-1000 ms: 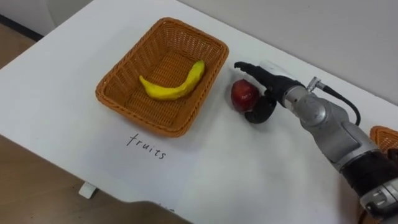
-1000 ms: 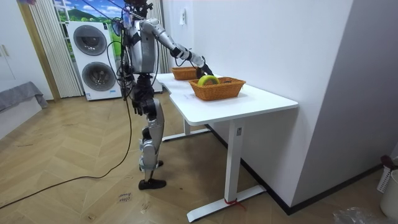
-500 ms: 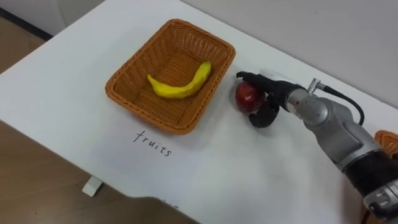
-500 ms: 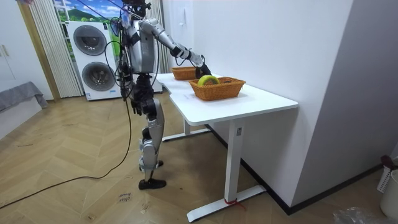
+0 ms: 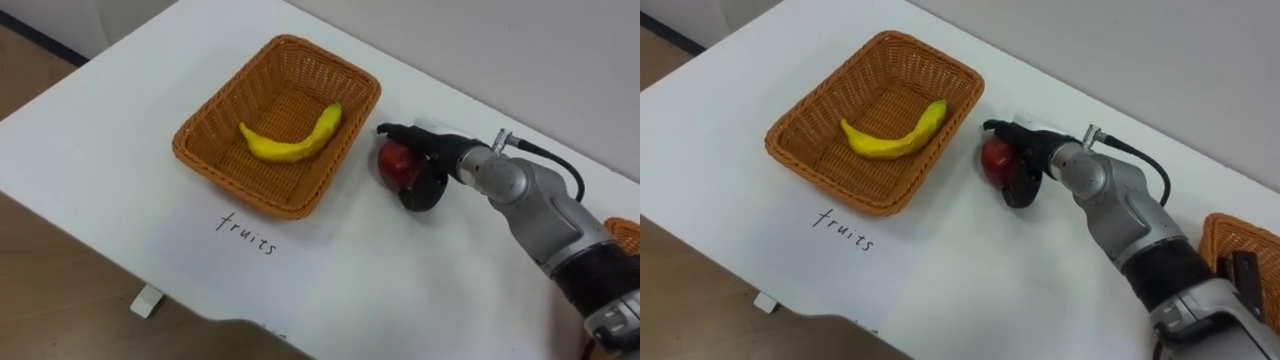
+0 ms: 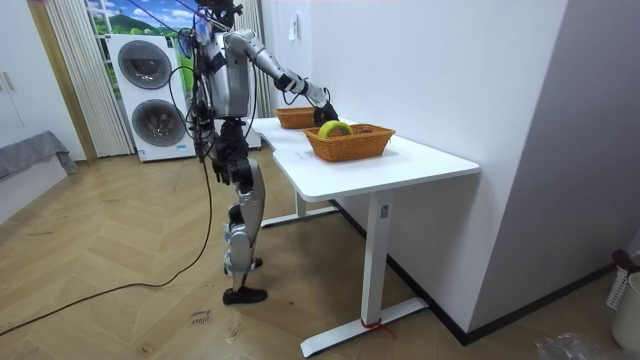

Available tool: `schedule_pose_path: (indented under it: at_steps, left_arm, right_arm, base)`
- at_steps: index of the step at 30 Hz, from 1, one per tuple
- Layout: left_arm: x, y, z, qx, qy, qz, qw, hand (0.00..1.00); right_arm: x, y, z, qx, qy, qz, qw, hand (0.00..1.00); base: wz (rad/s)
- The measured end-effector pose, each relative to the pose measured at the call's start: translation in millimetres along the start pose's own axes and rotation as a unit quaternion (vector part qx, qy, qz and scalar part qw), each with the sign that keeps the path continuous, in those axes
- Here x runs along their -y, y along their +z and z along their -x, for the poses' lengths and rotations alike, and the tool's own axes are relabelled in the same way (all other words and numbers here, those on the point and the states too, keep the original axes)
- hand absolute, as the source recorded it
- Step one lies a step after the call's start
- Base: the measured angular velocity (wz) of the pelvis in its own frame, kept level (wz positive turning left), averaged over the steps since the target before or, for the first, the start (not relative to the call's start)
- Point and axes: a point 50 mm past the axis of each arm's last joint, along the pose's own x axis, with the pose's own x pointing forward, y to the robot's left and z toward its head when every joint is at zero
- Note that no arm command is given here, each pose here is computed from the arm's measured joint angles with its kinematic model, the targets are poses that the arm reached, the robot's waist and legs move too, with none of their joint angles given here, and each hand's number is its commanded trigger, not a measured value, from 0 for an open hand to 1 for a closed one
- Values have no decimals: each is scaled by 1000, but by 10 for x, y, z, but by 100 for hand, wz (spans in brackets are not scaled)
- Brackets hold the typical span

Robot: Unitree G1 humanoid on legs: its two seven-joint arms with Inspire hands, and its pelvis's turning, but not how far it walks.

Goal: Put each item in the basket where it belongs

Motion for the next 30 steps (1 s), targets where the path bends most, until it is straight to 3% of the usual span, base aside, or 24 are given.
schedule_pose_path:
  at_steps: [11, 12, 13, 14, 30]
  left_arm:
    - [-9, -2, 2, -1, 13, 0, 1000, 0]
    - [-9, -2, 2, -1, 14, 0, 1000, 0]
    - [-9, -3, 2, -1, 14, 0, 1000, 0]
    - [-10, -4, 2, -1, 15, 0, 1000, 0]
    - [1, -31, 9, -5, 15, -2, 1000, 0]
  right_arm:
    - [0, 75, 36, 8, -14, 39, 999, 0]
    - [3, 77, 37, 8, -16, 41, 999, 30]
    - [5, 83, 40, 8, -18, 46, 999, 77]
    - [4, 90, 43, 9, -20, 50, 999, 100]
    - [-95, 303, 62, 41, -6, 103, 994, 100]
  base:
    - [0]
    - [0]
    - [0]
    - [0]
    - [0]
